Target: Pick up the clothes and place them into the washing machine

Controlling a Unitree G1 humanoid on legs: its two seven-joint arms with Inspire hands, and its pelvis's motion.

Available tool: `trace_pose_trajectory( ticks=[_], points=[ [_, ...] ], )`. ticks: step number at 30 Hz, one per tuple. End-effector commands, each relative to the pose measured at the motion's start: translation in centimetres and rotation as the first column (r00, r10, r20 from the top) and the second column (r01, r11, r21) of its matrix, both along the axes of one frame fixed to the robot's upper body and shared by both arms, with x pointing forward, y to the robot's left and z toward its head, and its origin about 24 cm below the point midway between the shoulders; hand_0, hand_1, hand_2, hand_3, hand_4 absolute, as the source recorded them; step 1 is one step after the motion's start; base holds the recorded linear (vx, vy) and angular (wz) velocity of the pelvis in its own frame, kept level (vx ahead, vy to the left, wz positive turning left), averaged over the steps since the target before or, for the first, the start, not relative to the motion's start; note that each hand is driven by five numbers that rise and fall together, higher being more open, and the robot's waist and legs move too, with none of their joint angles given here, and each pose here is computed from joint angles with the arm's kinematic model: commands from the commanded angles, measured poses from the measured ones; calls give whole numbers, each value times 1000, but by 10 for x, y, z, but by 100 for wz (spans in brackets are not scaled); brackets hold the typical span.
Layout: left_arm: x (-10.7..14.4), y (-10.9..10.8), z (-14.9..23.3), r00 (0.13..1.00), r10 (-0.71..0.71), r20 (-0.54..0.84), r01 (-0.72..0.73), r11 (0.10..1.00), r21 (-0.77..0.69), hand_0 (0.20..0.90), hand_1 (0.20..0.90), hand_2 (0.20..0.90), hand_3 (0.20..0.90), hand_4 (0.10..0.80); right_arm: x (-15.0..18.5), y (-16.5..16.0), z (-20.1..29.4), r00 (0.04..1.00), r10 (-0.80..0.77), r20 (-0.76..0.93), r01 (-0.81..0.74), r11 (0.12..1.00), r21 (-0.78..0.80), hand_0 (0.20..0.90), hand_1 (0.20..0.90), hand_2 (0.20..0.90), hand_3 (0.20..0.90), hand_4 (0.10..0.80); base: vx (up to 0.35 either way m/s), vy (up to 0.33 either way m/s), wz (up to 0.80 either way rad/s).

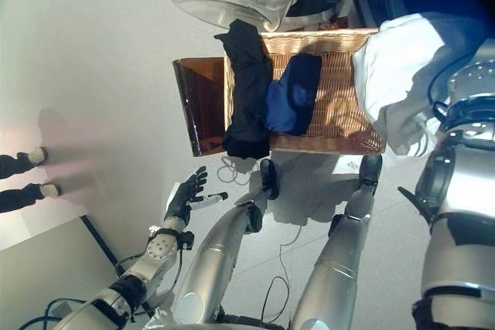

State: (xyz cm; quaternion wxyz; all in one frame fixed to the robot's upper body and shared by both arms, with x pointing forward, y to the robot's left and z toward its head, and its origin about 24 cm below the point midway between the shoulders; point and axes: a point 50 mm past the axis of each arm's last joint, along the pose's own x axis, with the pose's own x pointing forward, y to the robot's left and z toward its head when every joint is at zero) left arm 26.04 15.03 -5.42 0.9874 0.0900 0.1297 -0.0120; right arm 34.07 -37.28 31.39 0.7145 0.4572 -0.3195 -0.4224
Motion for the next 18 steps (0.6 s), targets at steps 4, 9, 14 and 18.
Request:
trace_pose_trajectory(
  ticks=[4, 9, 14, 18],
  points=[
    [-13, 31, -5, 993, 120, 0, -120, 993, 16, 900, 900, 900, 900, 800, -4, 16, 18, 998, -40, 38, 49, 961, -270, 900, 900, 900, 900, 800, -11, 17, 0],
    [-13, 35, -4, 990, 139, 6, -139, 990, 14, 900, 900, 900, 900, 800, 8, 36, -2, 1000, 5, 6, -3, 955, -298, 900, 900, 900, 900, 800, -14, 29, -6],
    [-14, 38, -1, 989, 142, 27, -143, 989, 25, 900, 900, 900, 900, 800, 17, 67, -21, 996, 79, 29, -66, 949, -307, 900, 900, 900, 900, 800, -19, 39, -3],
    [-13, 38, 2, 989, 140, 44, -141, 990, 29, 900, 900, 900, 900, 800, 22, 82, -30, 993, 117, 28, -104, 948, -302, 900, 900, 900, 900, 800, -21, 45, -5]
  ],
)
